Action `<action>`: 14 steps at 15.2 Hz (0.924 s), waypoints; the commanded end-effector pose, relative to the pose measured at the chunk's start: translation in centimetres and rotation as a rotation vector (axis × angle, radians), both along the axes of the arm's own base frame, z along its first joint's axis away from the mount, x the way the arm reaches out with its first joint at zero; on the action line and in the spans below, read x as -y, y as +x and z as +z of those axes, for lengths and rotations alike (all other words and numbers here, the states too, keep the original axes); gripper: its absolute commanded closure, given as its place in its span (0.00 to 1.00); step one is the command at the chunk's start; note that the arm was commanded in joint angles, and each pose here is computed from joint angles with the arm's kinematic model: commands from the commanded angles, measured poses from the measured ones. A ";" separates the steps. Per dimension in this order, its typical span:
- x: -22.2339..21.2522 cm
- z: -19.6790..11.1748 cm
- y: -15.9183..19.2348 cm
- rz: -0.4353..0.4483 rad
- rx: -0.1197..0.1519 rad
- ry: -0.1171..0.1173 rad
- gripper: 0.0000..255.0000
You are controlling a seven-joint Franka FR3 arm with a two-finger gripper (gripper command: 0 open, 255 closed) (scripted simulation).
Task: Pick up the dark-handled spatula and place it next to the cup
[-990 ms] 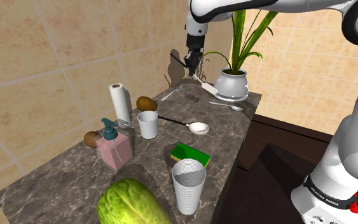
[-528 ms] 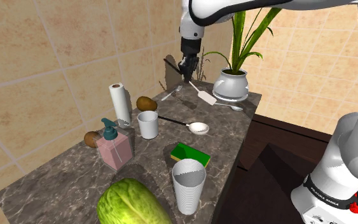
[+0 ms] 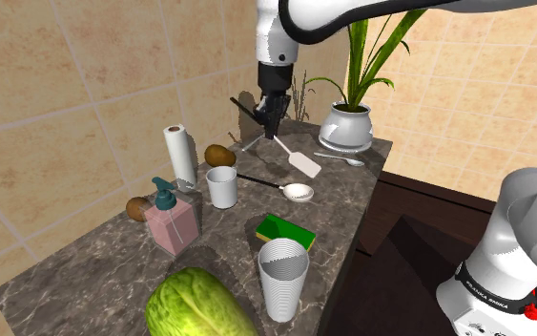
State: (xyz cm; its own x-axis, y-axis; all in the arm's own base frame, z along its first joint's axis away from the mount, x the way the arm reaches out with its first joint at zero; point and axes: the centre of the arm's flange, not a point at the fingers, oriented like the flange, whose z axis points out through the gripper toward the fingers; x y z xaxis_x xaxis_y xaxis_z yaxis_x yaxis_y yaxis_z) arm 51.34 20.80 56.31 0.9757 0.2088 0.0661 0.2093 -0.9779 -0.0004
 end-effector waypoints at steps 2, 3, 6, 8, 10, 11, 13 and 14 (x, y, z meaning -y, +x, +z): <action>-3.5 0.1 -1.9 -0.001 0.000 0.000 1.00; -4.7 0.1 -2.5 -0.001 0.000 0.000 1.00; -8.2 0.1 -4.4 -0.001 0.000 0.000 1.00; -10.5 0.1 -5.7 -0.001 0.000 0.000 1.00; -12.8 0.1 -7.0 -0.001 0.000 0.000 1.00; -14.0 0.1 -7.6 -0.001 0.000 0.000 1.00; -16.3 0.1 -8.9 -0.001 0.000 0.000 1.00; -17.4 0.1 -9.5 -0.001 0.000 0.000 1.00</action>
State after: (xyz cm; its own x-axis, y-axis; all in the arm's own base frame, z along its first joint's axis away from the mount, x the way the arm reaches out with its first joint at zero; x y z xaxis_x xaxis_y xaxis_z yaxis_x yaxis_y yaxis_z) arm 42.42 37.29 56.57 0.9757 0.2088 0.0663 0.2093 -0.9779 -0.0003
